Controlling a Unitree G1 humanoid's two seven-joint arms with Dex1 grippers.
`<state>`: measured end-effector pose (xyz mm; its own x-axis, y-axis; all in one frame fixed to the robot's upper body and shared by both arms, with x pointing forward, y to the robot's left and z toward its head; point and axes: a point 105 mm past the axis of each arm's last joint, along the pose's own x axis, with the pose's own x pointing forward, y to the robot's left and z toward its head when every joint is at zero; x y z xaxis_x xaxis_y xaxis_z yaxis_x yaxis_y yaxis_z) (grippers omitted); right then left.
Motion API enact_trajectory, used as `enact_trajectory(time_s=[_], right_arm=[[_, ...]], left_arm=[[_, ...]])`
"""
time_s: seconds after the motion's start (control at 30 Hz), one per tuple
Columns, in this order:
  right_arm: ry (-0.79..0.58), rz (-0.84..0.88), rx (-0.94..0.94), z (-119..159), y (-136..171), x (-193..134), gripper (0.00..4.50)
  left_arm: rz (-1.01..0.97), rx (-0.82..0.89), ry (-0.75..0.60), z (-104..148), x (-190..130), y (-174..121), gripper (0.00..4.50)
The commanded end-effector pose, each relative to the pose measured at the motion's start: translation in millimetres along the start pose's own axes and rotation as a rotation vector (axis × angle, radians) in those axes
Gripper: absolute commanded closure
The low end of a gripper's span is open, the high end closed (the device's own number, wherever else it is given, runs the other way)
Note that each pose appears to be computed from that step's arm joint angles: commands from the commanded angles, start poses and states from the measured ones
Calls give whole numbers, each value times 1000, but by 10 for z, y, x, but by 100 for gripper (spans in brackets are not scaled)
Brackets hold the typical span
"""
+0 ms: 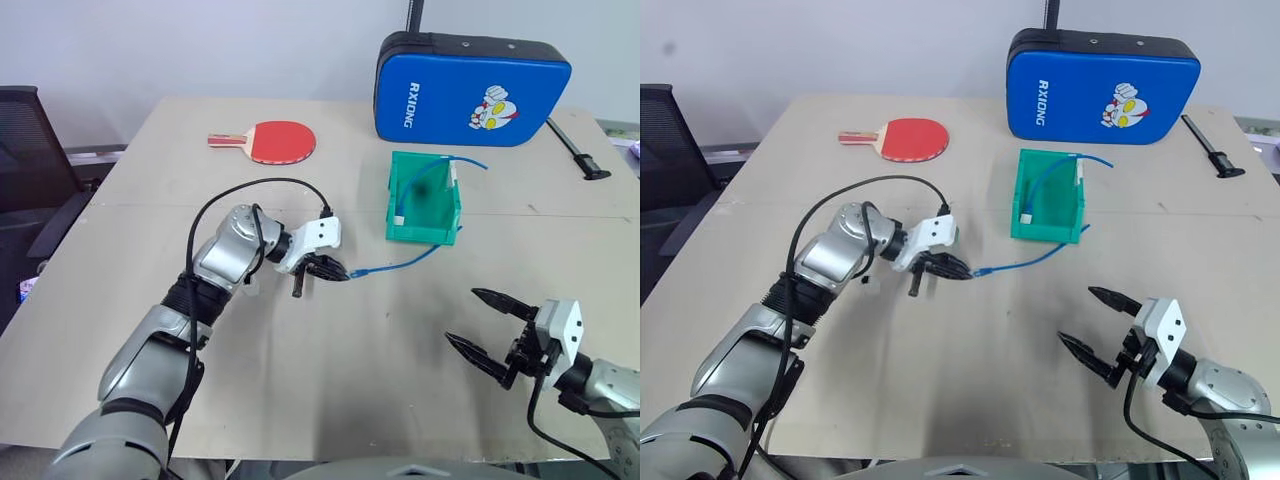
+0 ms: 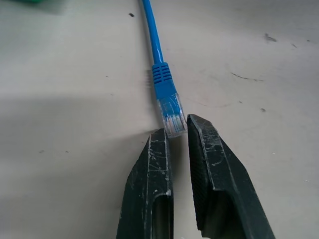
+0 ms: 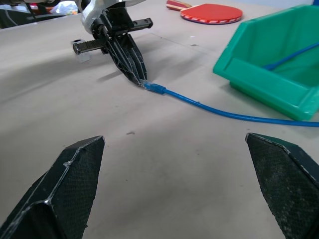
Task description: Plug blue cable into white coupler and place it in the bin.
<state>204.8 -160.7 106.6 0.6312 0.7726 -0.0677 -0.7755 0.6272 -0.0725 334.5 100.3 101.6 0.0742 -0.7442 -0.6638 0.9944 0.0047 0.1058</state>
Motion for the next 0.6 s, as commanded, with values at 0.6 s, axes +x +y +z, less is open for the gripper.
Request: enact_trajectory(time_s=[0.6], right_arm=[[-386, 150, 603, 798, 172, 455, 0]], left_arm=[[-334, -256, -693, 1292, -355, -512, 446]])
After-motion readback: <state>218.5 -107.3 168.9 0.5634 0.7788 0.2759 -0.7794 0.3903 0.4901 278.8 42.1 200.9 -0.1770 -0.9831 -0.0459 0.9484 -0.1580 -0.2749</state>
